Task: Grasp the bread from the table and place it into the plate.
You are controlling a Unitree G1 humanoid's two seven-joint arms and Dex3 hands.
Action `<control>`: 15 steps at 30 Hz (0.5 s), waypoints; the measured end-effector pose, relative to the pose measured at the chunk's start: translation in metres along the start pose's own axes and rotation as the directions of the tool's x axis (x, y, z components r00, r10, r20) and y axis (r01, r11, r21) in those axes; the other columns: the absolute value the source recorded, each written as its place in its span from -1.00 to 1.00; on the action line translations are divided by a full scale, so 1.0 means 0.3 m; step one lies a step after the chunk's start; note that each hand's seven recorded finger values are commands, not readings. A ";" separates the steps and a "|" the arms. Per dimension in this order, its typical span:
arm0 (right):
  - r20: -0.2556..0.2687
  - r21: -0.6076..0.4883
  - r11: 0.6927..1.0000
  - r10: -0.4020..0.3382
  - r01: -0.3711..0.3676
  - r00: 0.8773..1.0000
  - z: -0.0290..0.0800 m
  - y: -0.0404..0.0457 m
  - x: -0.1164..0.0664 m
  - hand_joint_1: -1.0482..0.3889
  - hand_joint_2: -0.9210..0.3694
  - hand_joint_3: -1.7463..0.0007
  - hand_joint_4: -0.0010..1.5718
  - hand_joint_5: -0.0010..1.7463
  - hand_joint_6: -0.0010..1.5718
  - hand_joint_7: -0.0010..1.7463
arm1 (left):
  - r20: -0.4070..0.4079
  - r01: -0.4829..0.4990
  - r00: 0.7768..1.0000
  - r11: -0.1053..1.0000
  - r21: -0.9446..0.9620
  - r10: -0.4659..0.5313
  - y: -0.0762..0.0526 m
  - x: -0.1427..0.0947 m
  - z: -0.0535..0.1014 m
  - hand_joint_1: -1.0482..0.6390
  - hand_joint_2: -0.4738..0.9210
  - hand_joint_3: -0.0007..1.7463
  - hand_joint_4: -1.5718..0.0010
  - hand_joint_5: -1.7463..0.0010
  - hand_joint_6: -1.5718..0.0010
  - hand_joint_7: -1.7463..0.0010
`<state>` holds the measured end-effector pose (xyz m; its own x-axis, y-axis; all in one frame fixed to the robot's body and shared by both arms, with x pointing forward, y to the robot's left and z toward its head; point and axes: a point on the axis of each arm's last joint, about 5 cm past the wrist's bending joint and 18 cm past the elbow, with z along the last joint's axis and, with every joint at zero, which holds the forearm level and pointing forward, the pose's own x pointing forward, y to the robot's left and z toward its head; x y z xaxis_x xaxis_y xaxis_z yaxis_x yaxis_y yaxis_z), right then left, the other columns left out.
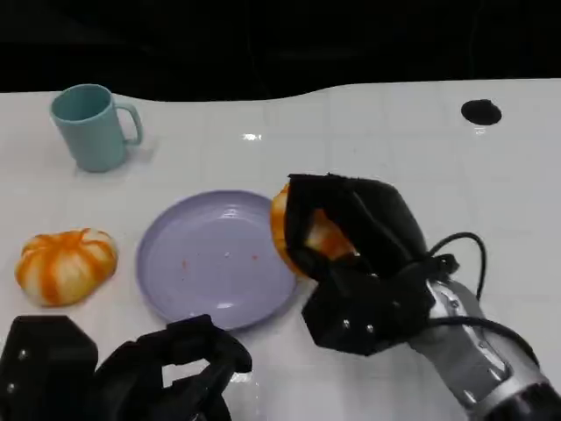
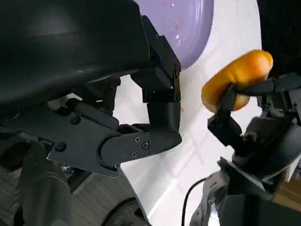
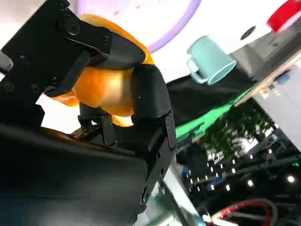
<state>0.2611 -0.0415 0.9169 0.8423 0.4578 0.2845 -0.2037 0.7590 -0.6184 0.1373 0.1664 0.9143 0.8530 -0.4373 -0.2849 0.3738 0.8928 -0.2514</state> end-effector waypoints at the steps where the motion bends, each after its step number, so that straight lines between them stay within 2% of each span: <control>1: -0.008 0.017 1.000 0.018 -0.018 1.000 0.003 0.008 0.009 0.31 0.02 -0.65 0.17 1.00 -0.11 0.99 | 0.000 0.001 1.000 1.000 0.001 -0.001 -0.001 0.000 0.000 -0.18 0.95 -0.28 0.14 -1.00 0.19 -0.64; 4: -0.027 0.069 0.996 0.059 -0.057 0.998 0.012 0.036 0.028 0.32 0.02 -0.66 0.17 1.00 -0.10 0.98 | 0.002 0.006 1.000 1.000 0.002 -0.006 -0.005 -0.001 0.001 -0.18 0.94 -0.27 0.14 -1.00 0.19 -0.64; 9: -0.041 0.109 0.989 0.101 -0.096 0.994 0.032 0.076 0.062 0.32 -0.05 -0.64 0.14 1.00 -0.02 0.74 | 0.008 0.010 1.000 1.000 0.006 -0.010 -0.008 -0.004 0.004 -0.19 0.93 -0.25 0.13 -1.00 0.20 -0.65; 10: -0.040 0.116 0.988 0.106 -0.101 0.994 0.038 0.081 0.068 0.30 -0.11 -0.55 0.12 1.00 -0.04 0.56 | 0.008 0.010 1.000 1.000 0.006 -0.010 -0.009 -0.004 0.004 -0.20 0.93 -0.25 0.13 -1.00 0.19 -0.65; 11: -0.042 0.127 0.986 0.112 -0.106 0.993 0.044 0.086 0.075 0.26 -0.24 -0.34 0.01 0.99 -0.06 0.29 | 0.008 0.010 1.000 1.000 0.006 -0.010 -0.009 -0.004 0.004 -0.20 0.93 -0.25 0.13 -1.00 0.19 -0.65; 12: -0.046 0.133 0.984 0.124 -0.117 0.991 0.049 0.090 0.081 0.25 -0.33 -0.20 -0.08 0.98 -0.06 0.13 | 0.008 0.010 1.000 1.000 0.006 -0.010 -0.009 -0.004 0.004 -0.20 0.93 -0.25 0.13 -1.00 0.19 -0.65; 13: -0.050 0.134 0.982 0.140 -0.132 0.989 0.052 0.091 0.085 0.23 -0.42 -0.07 -0.16 0.87 -0.06 -0.01 | 0.008 0.011 1.000 1.000 0.006 -0.011 -0.009 -0.004 0.005 -0.20 0.92 -0.25 0.13 -1.00 0.19 -0.65; 14: -0.056 0.134 0.980 0.156 -0.148 0.986 0.054 0.091 0.089 0.19 -0.54 0.13 -0.25 0.59 -0.09 -0.22 | 0.009 0.011 1.000 1.000 0.006 -0.011 -0.009 -0.004 0.005 -0.19 0.92 -0.24 0.13 -1.00 0.19 -0.65; 15: -0.066 0.137 0.977 0.175 -0.165 0.982 0.054 0.090 0.092 0.18 -0.63 0.28 -0.28 0.44 -0.08 -0.36 | 0.008 0.011 1.000 1.000 0.006 -0.011 -0.009 -0.005 0.005 -0.19 0.92 -0.24 0.13 -1.00 0.19 -0.65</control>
<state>0.2706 -0.0009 0.9199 0.8245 0.5523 0.1230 -0.4061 0.7291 -0.5509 0.1356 0.1647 0.9166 0.8519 -0.4462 -0.2744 0.3852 0.8886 -0.2490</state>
